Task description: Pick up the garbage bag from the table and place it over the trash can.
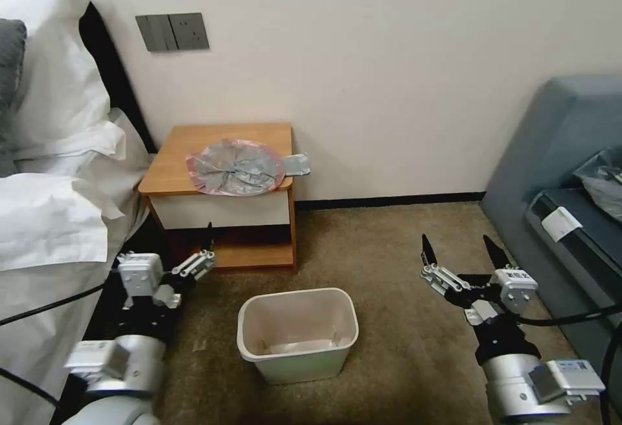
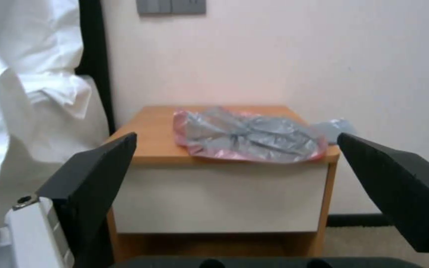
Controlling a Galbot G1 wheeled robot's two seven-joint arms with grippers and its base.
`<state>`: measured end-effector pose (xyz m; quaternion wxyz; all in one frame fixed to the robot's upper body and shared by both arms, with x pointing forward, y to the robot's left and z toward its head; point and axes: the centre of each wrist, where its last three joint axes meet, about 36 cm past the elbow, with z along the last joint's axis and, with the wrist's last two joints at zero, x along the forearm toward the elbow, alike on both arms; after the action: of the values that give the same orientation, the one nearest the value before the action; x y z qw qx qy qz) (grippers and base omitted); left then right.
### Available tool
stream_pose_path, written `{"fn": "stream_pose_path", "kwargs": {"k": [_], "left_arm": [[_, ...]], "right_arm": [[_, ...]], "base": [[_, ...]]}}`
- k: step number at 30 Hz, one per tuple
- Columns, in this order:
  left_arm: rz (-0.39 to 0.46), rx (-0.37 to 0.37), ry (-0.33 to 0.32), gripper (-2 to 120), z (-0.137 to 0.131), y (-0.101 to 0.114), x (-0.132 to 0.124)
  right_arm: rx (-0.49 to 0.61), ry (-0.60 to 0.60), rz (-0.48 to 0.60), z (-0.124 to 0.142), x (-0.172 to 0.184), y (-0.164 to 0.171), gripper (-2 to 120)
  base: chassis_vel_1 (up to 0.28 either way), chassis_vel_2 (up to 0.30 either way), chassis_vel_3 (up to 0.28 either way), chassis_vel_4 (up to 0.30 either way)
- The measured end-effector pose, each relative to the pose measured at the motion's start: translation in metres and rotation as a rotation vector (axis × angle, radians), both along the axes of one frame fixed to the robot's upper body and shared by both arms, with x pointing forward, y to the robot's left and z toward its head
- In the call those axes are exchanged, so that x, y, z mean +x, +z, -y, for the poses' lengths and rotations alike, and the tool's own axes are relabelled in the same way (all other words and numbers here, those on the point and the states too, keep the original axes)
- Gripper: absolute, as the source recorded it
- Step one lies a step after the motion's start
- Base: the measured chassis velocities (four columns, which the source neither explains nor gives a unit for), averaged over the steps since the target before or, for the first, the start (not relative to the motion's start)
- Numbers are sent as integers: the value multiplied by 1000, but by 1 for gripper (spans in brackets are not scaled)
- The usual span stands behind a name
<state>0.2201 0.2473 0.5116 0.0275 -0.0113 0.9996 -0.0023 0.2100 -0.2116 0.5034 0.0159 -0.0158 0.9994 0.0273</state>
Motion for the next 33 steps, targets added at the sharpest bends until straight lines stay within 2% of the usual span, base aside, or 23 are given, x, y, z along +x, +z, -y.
{"fn": "stream_pose_path", "kwargs": {"k": [4, 9, 11, 12, 14, 16, 18, 19, 22, 31, 33], "left_arm": [[-20, 11, 7, 100, 1, -3, -5], [-20, 22, 13, 100, 1, -4, -6], [-19, 26, 16, 100, 1, -4, -5], [-19, 26, 16, 100, 1, -4, -5], [-14, 27, 17, 100, 0, -4, -4], [-14, 27, 17, 100, 0, -4, -4], [-15, 24, 17, 100, 0, -4, -4], [-15, 24, 17, 100, 0, -4, -4], [-19, 26, 24, 100, -2, -5, -5], [-36, 20, 32, 100, -4, -9, -12], [-30, 26, 33, 100, -4, -10, -15]], "right_arm": [[10, 6, -1, 0, 1, -1, 100], [88, 26, -19, 0, 5, 0, 100], [211, 54, -30, -1, 12, 4, 100], [211, 54, -30, -1, 12, 4, 100], [387, 100, -49, -2, 26, 10, 100], [421, 111, -55, -2, 30, 11, 100], [568, 172, -76, -2, 46, 15, 100], [568, 172, -76, -2, 46, 15, 100], [708, 258, -116, 1, 65, 14, 100], [822, 355, -198, -9, 112, -30, 100], [897, 385, -225, -18, 127, -43, 100]], "base": [[0, 0, 0, 0], [0, 0, 0, 0], [0, 0, 0, 0], [0, 0, 0, 0], [0, 0, 0, 0], [0, 0, 0, 0], [0, 0, 0, 0], [0, 0, 0, 0], [0, 0, 0, 0], [0, 0, 0, 0], [0, 0, 0, 0]]}}
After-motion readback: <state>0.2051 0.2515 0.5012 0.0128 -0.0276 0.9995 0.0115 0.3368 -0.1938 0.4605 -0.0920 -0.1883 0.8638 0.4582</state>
